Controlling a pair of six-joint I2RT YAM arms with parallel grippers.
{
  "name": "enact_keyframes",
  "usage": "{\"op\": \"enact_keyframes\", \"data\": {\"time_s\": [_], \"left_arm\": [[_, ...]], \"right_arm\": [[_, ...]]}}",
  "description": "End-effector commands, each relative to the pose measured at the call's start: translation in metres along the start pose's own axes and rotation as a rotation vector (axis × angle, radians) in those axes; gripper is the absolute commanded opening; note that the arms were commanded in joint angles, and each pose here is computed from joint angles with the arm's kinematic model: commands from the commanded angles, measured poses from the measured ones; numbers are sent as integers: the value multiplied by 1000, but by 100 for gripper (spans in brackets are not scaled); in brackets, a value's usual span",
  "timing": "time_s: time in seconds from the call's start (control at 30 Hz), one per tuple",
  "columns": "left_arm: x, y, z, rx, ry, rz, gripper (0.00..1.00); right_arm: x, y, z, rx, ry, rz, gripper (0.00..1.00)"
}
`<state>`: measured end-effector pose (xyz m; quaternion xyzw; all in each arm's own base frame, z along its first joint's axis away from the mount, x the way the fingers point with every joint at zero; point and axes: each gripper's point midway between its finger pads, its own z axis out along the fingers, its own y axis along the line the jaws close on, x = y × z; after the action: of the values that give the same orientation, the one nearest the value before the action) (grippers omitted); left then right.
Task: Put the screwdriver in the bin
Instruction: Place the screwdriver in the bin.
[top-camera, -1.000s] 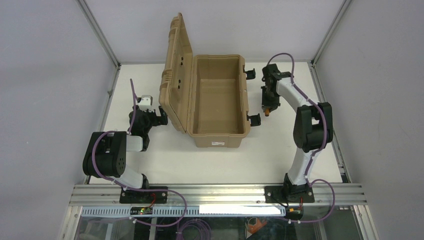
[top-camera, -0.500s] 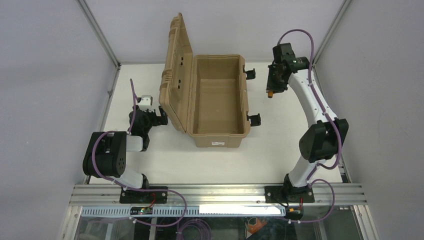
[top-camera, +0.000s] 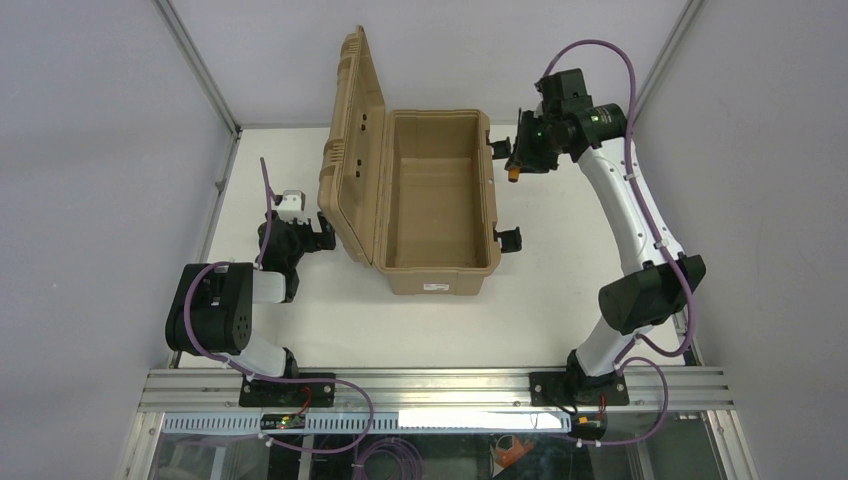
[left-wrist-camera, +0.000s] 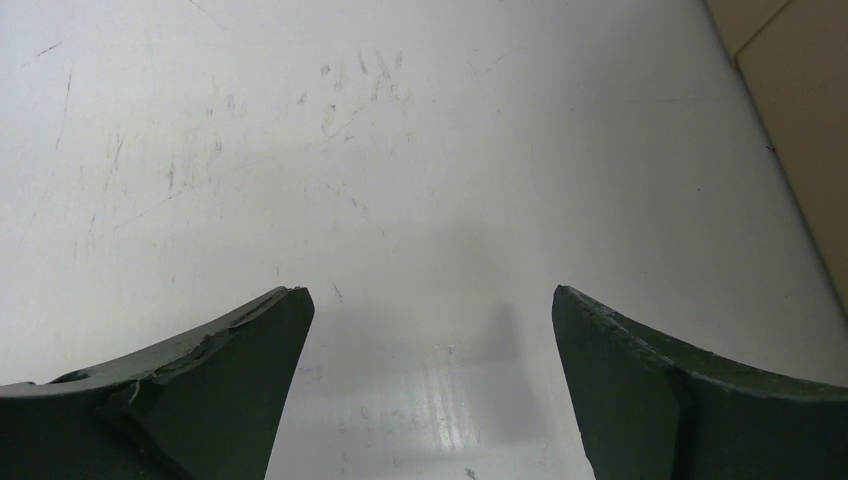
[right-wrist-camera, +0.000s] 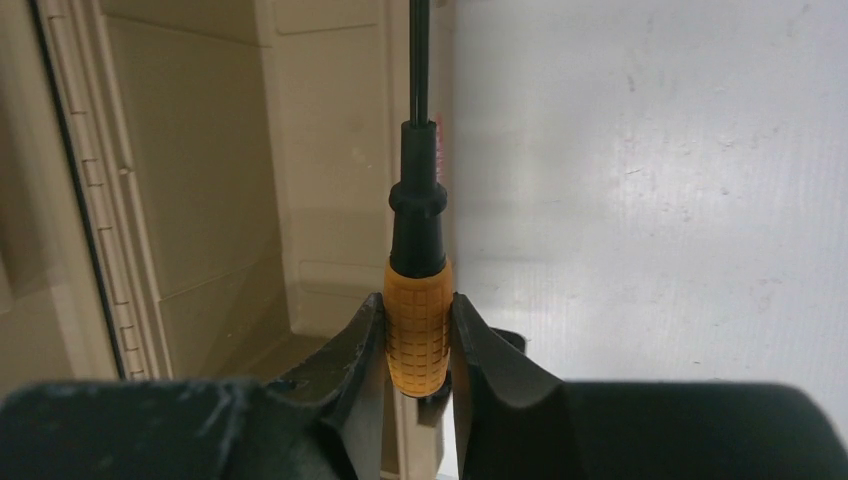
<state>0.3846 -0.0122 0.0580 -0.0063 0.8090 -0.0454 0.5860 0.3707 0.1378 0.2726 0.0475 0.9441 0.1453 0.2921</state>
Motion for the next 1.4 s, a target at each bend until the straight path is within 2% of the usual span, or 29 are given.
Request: {"op": "enact_keyframes", "data": {"time_s": [0.0, 0.53, 0.9, 1.37], "left_arm": [[-23, -3, -1, 23, -80, -7, 99], [-23, -3, -1, 22, -80, -7, 99], [-23, -3, -1, 22, -80, -7, 99], [-23, -3, -1, 23, -80, -7, 99]], "right_arm": [[-9, 35, -18, -45, -51, -4, 8], [17, 102, 47, 23, 10, -82, 8], [53, 111, 113, 133, 89, -120, 8], [96, 109, 191, 194, 174, -144, 10]]}}
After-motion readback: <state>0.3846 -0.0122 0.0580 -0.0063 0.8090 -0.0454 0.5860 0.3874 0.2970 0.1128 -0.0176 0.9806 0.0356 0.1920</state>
